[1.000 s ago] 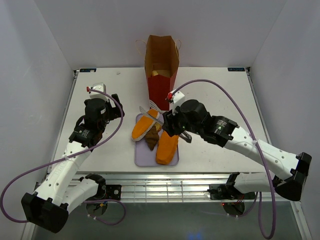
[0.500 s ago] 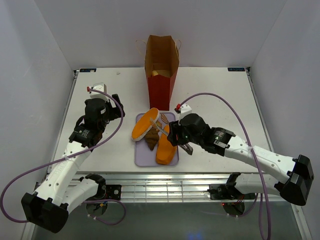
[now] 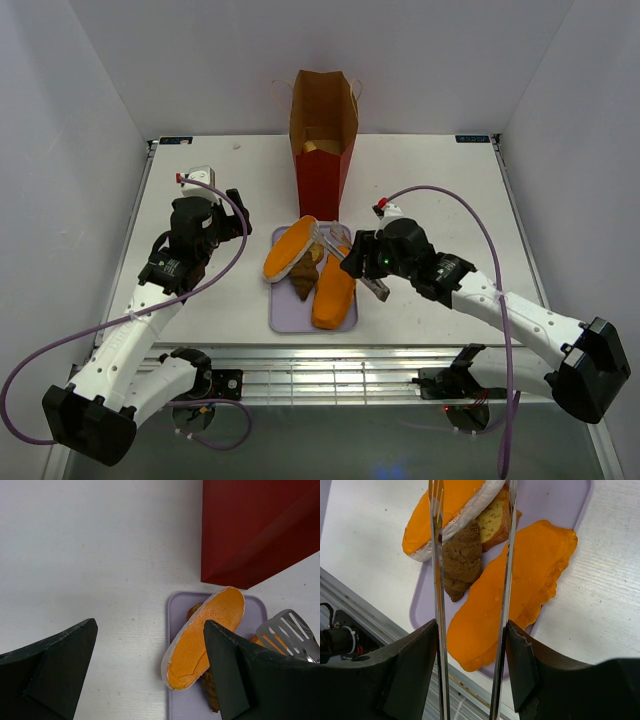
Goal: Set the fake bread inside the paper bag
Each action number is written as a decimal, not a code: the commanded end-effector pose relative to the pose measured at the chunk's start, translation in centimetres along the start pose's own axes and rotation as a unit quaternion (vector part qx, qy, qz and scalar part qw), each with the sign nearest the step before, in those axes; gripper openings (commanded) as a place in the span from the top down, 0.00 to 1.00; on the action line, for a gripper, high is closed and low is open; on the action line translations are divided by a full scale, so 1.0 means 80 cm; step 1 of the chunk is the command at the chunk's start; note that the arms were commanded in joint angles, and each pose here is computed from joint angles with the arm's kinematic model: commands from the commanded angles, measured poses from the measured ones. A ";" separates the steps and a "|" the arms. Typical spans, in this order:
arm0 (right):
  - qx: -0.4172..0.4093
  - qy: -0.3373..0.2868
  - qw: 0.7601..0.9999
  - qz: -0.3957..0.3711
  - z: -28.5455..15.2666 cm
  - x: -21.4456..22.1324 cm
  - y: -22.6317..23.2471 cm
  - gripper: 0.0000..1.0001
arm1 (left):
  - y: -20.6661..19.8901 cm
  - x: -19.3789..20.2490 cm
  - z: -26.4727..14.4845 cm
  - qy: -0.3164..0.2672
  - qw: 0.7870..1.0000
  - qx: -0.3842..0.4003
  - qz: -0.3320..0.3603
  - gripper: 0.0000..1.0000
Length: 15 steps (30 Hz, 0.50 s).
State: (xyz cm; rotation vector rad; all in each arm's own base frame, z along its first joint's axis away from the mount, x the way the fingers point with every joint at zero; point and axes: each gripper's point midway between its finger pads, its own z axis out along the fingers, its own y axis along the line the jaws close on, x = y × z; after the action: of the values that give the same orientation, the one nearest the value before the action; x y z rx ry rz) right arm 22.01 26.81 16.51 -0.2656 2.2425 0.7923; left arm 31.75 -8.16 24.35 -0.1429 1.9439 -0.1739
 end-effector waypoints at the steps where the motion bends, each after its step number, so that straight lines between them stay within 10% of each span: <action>1: -0.075 -0.033 0.996 0.021 -0.002 -0.030 0.028 0.40 | -0.007 -0.006 -0.002 -0.011 1.000 0.013 -0.004 0.02; 15: -0.101 -0.033 0.993 0.046 0.019 -0.042 0.004 0.40 | -0.008 -0.004 -0.001 -0.008 1.000 0.015 -0.003 0.02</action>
State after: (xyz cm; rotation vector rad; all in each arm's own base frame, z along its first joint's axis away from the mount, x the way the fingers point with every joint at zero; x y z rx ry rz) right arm 24.83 26.71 16.98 -0.2039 2.1864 0.9848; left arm 31.72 -8.32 24.33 -0.1370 1.9457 -0.1821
